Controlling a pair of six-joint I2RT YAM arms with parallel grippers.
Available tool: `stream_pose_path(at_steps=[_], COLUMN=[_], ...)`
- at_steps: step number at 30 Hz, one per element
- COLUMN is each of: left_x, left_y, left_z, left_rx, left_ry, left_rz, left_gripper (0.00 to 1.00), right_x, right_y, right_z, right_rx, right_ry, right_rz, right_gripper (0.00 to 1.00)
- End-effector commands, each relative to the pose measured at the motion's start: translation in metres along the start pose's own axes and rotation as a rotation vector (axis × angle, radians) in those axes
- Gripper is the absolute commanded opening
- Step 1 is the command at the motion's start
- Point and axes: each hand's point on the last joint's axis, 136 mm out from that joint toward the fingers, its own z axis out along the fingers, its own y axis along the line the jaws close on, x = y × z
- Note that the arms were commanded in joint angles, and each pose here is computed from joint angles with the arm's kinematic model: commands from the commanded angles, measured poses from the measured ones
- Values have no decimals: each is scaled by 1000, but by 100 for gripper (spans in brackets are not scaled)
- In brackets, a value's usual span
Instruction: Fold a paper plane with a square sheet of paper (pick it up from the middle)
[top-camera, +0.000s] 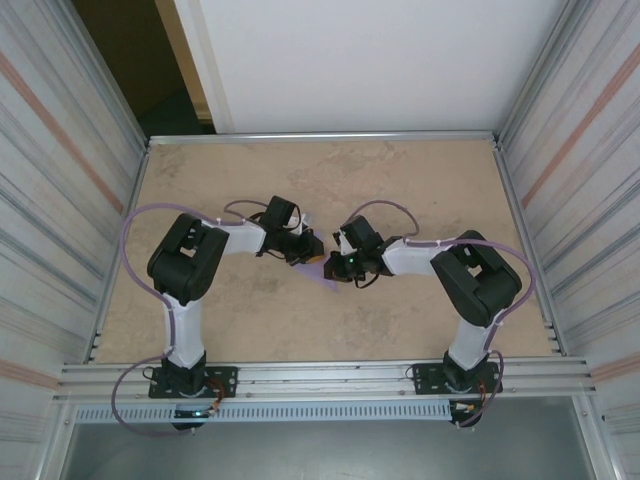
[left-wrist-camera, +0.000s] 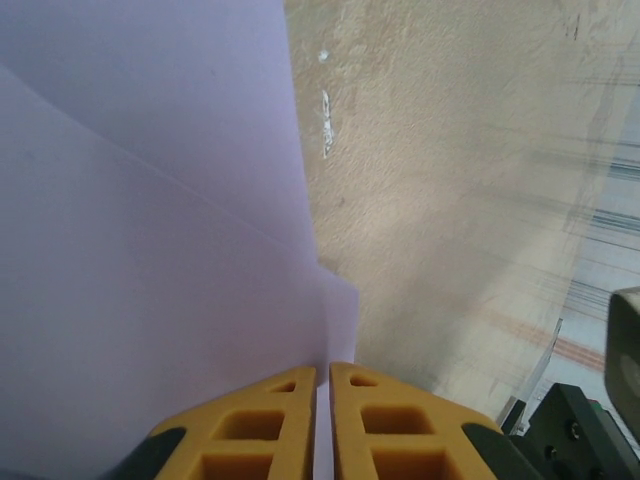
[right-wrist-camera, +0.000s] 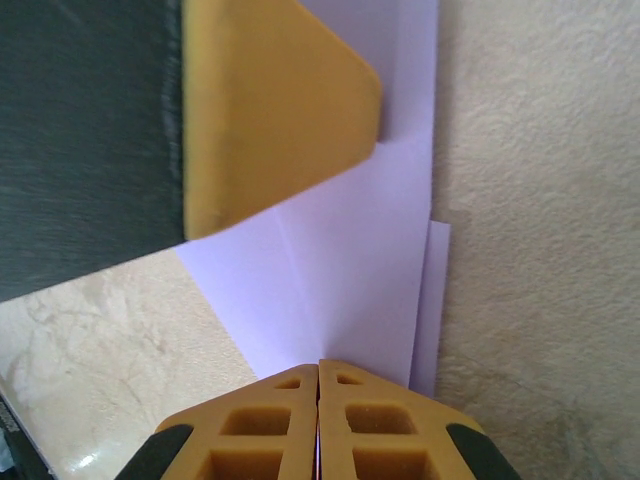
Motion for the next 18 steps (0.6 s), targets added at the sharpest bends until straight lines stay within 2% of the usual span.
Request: stream_pose_path(at_steps=[1, 18], left_x=[13, 20], left_y=[41, 78], left_z=[8, 5], left_rx=[-141, -289], left_ry=[42, 62], left_rz=[-71, -190], left_gripper=[12, 9], right_x=[6, 48], right_y=[-2, -25], right_z=[2, -8], right_rx=[14, 49], right_ry=[37, 142], right_rz=[-12, -19], right_gripper=[7, 4])
